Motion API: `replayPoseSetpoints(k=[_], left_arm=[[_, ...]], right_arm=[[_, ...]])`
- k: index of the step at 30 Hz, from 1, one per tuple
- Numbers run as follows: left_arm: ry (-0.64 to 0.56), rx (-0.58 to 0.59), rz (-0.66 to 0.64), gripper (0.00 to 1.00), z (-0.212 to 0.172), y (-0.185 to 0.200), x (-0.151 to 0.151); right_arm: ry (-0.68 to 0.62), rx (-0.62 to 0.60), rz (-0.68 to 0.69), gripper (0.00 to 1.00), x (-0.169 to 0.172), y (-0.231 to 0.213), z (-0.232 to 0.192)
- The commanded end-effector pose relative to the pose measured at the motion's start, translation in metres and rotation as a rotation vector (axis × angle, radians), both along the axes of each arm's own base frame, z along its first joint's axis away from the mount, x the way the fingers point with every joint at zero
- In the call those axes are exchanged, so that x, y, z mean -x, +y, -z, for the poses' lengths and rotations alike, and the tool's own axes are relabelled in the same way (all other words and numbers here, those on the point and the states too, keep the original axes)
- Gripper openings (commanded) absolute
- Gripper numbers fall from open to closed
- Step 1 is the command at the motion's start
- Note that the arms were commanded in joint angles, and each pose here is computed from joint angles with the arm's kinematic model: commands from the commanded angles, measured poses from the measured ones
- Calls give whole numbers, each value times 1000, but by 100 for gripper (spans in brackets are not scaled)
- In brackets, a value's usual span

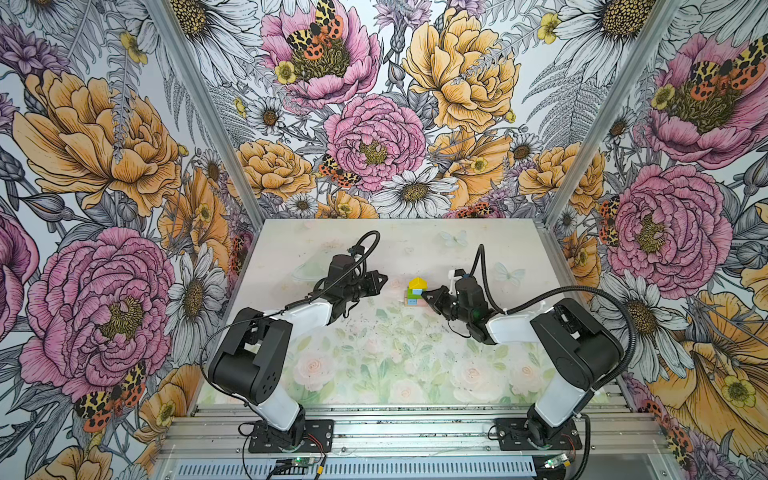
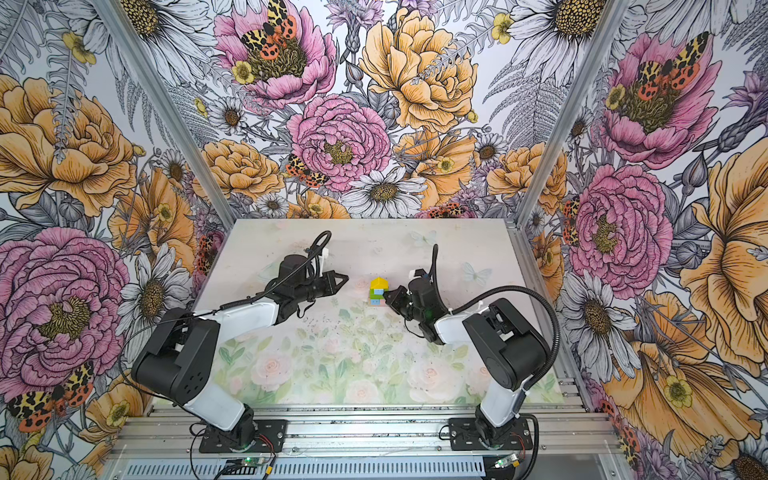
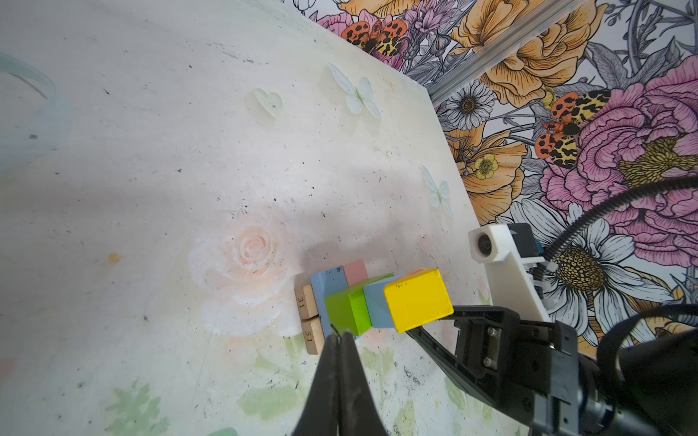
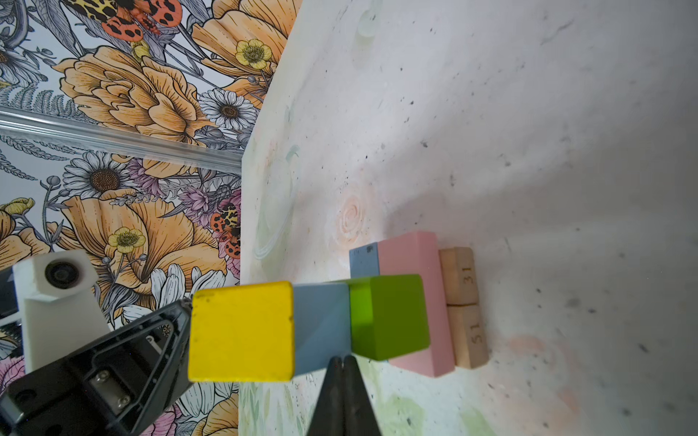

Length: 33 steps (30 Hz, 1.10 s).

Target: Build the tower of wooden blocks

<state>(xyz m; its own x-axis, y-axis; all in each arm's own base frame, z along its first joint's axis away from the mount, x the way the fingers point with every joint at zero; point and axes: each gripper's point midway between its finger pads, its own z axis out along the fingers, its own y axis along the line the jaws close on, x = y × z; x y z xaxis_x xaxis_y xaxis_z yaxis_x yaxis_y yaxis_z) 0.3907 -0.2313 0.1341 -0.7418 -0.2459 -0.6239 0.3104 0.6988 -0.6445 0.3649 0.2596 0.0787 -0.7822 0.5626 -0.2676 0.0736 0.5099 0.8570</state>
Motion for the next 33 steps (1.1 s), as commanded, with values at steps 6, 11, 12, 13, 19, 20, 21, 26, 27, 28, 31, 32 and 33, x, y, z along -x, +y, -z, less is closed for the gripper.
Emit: replayPoseSetpoints(k=[6,11,12,13,19,20,21,26,27,28,31,32,33], left_arm=[[-30,15,15,0,-5,2,0],[-31,16,16,0,-5,2,0],[-32,15,15,0,-6,2,0],[-30,17,17,0,-6,1,0],[-29,39,31,0,-7,-4,2],[-25,45,39,0,-6,-7,2],[-22,49,45,0,-6,-9,3],[-19,48,82,0,-3,-23,9],[-19,46,83,0,-3,-23,10],[-16,47,85,0,-2,-24,10],[-10,44,89,0,1,-25,12],[-7,44,89,0,1,-25,13],[-6,43,91,0,2,-26,13]], right_arm=[[-50,-24,13,0,-11,5,-14],[-50,-24,15,0,-11,4,-14],[-49,-23,14,0,-11,4,-14],[-51,-24,15,0,-11,4,-15],[-50,-19,25,0,-8,-1,-17],[-52,-17,27,0,-8,-3,-18],[-53,-15,31,0,-7,-5,-19],[-63,4,42,0,-3,-13,-25],[-62,8,45,0,-2,-15,-25],[-64,13,47,0,-1,-16,-26],[-62,25,56,0,1,-21,-28],[-57,30,61,0,1,-23,-27],[-54,34,61,0,2,-24,-26]])
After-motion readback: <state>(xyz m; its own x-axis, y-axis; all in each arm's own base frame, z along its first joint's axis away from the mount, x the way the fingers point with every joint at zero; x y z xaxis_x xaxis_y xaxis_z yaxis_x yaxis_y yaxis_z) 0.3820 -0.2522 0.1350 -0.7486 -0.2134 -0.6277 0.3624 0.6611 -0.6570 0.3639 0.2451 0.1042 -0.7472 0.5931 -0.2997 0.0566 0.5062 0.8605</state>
